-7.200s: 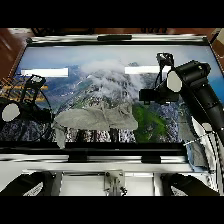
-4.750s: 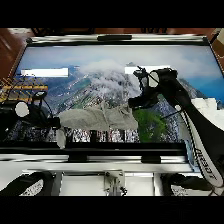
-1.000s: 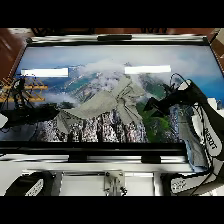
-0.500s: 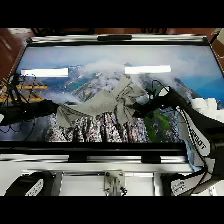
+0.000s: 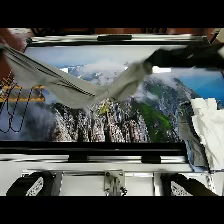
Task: Fold the shirts.
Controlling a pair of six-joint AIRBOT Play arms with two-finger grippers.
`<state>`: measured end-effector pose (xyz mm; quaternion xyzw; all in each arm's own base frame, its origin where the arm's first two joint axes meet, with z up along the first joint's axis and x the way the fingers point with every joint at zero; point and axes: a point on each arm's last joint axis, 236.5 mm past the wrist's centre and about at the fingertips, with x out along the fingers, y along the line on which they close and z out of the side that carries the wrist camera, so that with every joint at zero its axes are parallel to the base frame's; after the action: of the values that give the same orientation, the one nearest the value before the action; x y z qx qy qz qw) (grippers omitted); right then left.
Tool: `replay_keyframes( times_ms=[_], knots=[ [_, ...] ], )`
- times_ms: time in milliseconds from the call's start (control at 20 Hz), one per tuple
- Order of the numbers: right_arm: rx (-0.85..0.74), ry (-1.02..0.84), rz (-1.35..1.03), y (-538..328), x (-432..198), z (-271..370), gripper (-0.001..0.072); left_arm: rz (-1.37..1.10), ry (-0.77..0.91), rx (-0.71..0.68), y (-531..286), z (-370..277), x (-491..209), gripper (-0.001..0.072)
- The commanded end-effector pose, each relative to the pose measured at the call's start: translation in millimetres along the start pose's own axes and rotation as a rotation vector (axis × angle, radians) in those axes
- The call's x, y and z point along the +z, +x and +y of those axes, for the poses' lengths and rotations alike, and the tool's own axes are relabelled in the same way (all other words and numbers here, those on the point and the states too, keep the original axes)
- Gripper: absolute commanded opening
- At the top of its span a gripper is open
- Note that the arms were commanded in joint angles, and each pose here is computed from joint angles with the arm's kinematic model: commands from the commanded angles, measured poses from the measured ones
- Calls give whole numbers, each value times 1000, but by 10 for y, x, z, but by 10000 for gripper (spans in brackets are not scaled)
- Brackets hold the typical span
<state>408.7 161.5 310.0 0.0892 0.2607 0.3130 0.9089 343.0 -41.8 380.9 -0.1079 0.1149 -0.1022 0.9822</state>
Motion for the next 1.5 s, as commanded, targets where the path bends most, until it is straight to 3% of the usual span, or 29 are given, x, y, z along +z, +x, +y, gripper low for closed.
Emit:
replay_keyframes(
  times_ms=[0,100,200,600,850,950,1250,1450],
  knots=[
    [-195,-242,-528,-1681,1139,605,56,-152,51,212,-572,378,646,31],
    [-248,-237,-626,-2167,1174,760,56,-23,13,331,-621,714,340,31],
    [-243,-213,-607,-2285,1050,847,56,70,-13,362,-652,810,119,32],
    [-286,-223,-572,-2263,992,750,56,-272,88,346,-1299,401,817,32],
    [-326,-205,-517,-2192,903,611,56,-160,62,336,-1434,291,482,32],
    [-323,-164,-388,-1995,662,506,56,-11,39,346,-1297,401,121,32],
    [-308,60,323,-1015,-773,-172,56,393,-143,317,-509,866,-1313,33],
    [-301,259,342,-28,-1083,-791,56,389,-354,180,304,910,-1720,32]
  ],
)
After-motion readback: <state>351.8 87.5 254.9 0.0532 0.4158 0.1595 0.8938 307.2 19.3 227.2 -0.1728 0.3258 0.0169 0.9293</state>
